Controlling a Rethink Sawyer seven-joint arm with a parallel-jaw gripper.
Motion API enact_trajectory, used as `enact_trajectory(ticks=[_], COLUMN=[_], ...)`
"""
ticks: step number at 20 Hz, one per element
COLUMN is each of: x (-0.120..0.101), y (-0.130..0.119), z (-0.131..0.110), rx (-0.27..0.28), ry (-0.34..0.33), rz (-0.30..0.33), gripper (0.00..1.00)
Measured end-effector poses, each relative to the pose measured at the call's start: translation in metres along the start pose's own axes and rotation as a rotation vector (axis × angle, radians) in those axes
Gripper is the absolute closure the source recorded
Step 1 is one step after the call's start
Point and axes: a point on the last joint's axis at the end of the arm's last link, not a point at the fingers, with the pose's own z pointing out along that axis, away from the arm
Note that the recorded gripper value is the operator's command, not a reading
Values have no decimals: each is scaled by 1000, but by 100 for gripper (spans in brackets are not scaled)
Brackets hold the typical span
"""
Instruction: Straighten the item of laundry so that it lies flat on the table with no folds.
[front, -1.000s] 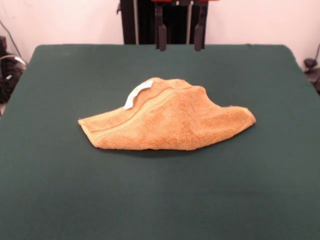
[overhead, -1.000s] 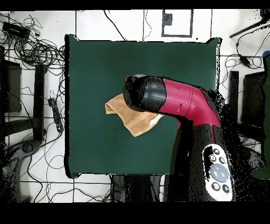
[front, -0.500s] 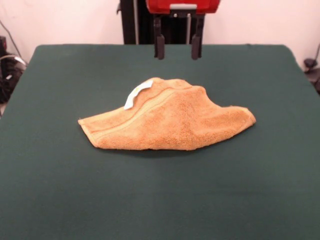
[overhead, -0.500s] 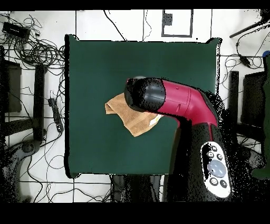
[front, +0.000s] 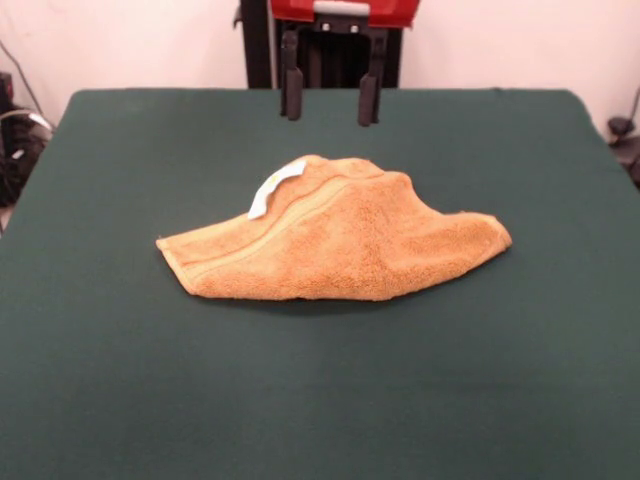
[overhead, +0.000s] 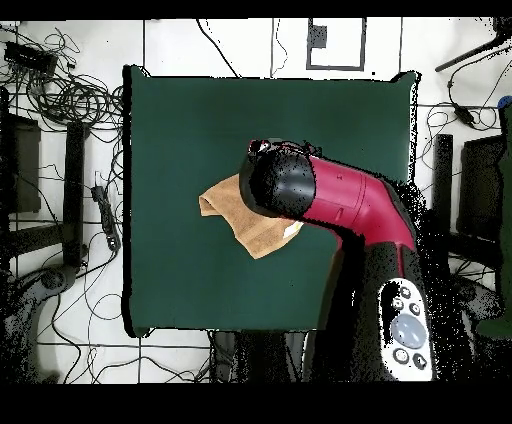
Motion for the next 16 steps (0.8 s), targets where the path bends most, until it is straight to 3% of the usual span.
enact_trajectory(ticks=[9,16], x=[-8,1], y=[11,10], z=[2,22], rx=[33,57], ry=[-124,-135], rz=[215,359], gripper=[0,0])
